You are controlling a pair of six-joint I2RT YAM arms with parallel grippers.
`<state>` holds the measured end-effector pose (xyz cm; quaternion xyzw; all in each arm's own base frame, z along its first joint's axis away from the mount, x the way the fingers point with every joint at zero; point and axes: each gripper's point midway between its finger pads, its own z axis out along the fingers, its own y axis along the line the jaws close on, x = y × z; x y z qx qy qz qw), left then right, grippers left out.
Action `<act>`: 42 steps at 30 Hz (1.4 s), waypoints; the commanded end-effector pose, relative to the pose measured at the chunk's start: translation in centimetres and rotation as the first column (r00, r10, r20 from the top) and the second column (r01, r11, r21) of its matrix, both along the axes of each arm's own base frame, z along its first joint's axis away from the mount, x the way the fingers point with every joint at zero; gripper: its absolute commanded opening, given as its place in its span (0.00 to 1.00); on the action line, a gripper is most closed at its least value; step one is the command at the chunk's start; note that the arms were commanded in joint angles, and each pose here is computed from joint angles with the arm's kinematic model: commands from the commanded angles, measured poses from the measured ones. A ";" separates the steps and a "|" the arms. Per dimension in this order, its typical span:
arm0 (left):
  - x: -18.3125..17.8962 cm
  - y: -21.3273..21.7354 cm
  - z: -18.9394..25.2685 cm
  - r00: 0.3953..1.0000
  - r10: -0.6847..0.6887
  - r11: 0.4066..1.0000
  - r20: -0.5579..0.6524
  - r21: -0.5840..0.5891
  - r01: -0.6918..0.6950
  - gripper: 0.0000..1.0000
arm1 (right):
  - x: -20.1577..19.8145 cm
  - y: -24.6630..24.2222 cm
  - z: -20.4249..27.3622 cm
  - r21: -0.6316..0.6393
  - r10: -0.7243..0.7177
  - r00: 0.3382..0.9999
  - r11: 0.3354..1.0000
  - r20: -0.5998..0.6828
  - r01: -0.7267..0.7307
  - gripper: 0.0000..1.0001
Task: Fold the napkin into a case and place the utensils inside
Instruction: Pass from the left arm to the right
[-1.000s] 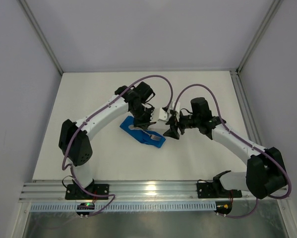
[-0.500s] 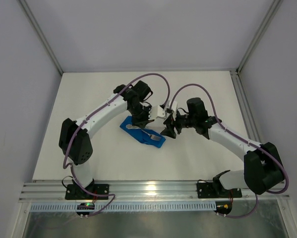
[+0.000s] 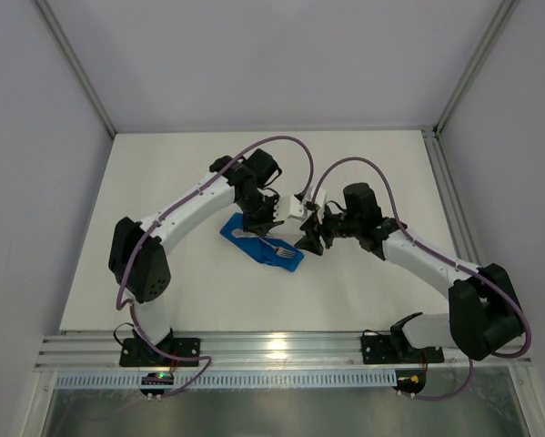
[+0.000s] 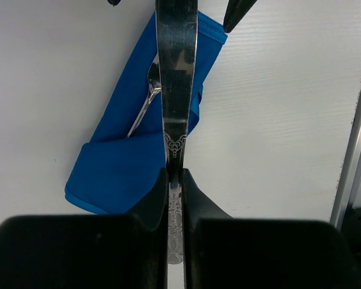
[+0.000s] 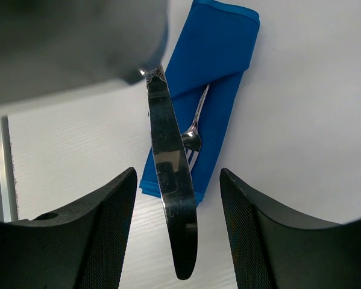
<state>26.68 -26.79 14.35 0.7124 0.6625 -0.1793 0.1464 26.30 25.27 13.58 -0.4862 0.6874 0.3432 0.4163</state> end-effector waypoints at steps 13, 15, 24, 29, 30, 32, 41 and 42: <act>-0.1 -1.1 0.6 0.995 -0.083 0.995 0.053 -0.057 0.086 0.00 | -1.0 0.2 1.5 0.017 0.046 0.996 0.999 0.080 -0.048 0.63; -0.4 -0.9 0.4 0.994 -0.100 0.993 0.052 -0.054 0.103 0.00 | -1.1 0.1 2.3 0.030 0.042 0.994 0.998 0.096 -0.046 0.64; -0.6 -0.5 0.2 0.992 -0.110 0.992 0.057 -0.050 0.113 0.00 | -1.4 -0.7 2.1 0.026 0.041 0.996 0.999 0.083 -0.043 0.66; -0.4 -1.0 0.9 0.992 -0.104 0.991 0.068 -0.075 0.109 0.00 | -1.6 -1.0 1.8 0.014 0.036 0.996 0.999 0.077 -0.037 0.66; -0.4 -1.1 0.9 0.993 -0.100 0.991 0.066 -0.079 0.105 0.00 | -1.6 -1.0 1.6 0.010 0.037 0.997 0.999 0.071 -0.038 0.66; -0.3 -1.3 1.1 0.993 -0.098 0.991 0.064 -0.087 0.103 0.00 | -1.6 -1.0 1.3 0.007 0.037 0.997 0.999 0.063 -0.038 0.66; -0.2 -1.8 2.0 0.993 -0.092 0.989 0.075 -0.112 0.100 0.00 | -1.8 -1.4 0.4 0.000 0.023 0.998 1.000 0.057 -0.023 0.66; -0.2 -1.8 2.1 0.993 -0.094 0.988 0.075 -0.115 0.102 0.00 | -1.9 -1.3 0.4 0.001 0.024 0.998 1.000 0.062 -0.024 0.66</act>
